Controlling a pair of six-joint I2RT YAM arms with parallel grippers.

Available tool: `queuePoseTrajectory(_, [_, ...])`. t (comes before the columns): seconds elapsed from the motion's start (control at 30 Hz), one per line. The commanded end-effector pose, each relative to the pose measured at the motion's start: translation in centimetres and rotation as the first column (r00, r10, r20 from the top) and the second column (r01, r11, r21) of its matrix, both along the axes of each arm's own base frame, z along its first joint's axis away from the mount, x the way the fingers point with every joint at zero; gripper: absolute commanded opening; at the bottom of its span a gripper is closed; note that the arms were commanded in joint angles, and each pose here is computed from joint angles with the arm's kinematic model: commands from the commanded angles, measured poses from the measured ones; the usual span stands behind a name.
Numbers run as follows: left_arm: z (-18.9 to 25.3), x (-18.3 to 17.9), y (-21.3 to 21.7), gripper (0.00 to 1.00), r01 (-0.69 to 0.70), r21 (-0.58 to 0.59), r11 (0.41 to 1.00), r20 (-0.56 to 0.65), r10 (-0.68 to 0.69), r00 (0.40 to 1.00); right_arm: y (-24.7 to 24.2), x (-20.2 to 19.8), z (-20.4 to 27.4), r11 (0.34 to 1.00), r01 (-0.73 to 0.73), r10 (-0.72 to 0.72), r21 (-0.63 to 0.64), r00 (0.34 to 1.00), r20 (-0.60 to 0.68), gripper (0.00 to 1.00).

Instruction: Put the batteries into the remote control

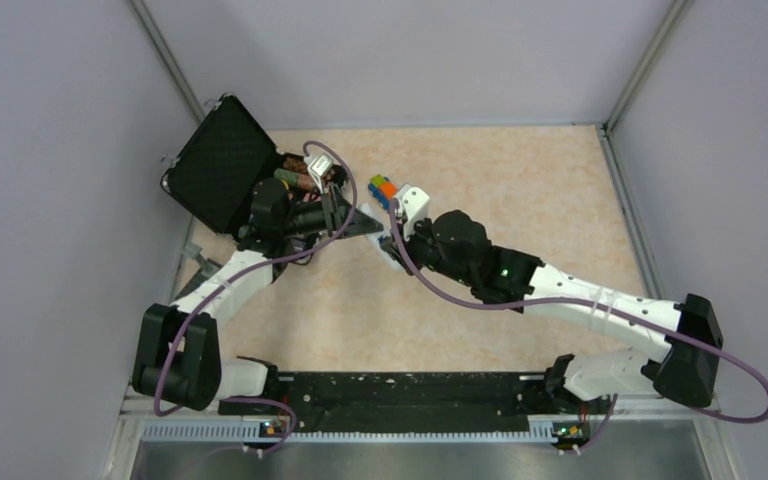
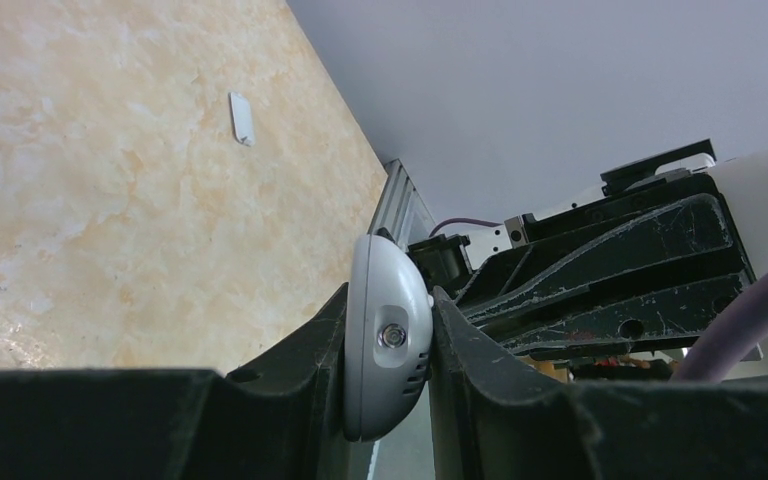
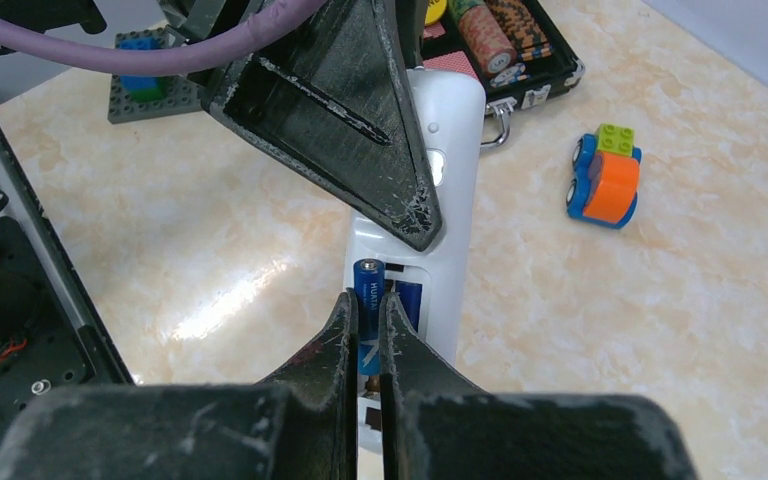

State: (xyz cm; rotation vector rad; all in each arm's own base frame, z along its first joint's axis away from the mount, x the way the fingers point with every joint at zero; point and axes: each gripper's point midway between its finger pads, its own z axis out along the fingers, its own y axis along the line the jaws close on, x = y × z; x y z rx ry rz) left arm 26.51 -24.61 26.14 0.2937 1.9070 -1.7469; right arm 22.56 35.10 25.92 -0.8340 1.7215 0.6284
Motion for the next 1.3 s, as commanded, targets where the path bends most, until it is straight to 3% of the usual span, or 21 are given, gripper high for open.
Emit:
queuePoseTrajectory(0.0, [2.6,-0.8,0.1,0.0,0.015,-0.033,0.999,0.105,-0.012,0.994,-0.3,-0.4,-0.1,1.0,-0.01,0.011,-0.011,0.999,0.036,0.0])
queuePoseTrajectory(0.67, [4.5,-1.2,-0.1,0.0,0.048,-0.127,0.991,0.03,-0.045,0.999,-0.9,-1.3,-2.0,0.998,-0.058,0.06,-0.027,0.996,0.069,0.04])
queuePoseTrajectory(1.27, [3.7,-0.8,0.2,0.0,-0.011,-0.048,0.999,0.039,0.013,0.999,-1.3,-1.0,-2.9,0.998,-0.02,0.022,-0.062,0.999,0.03,0.2])
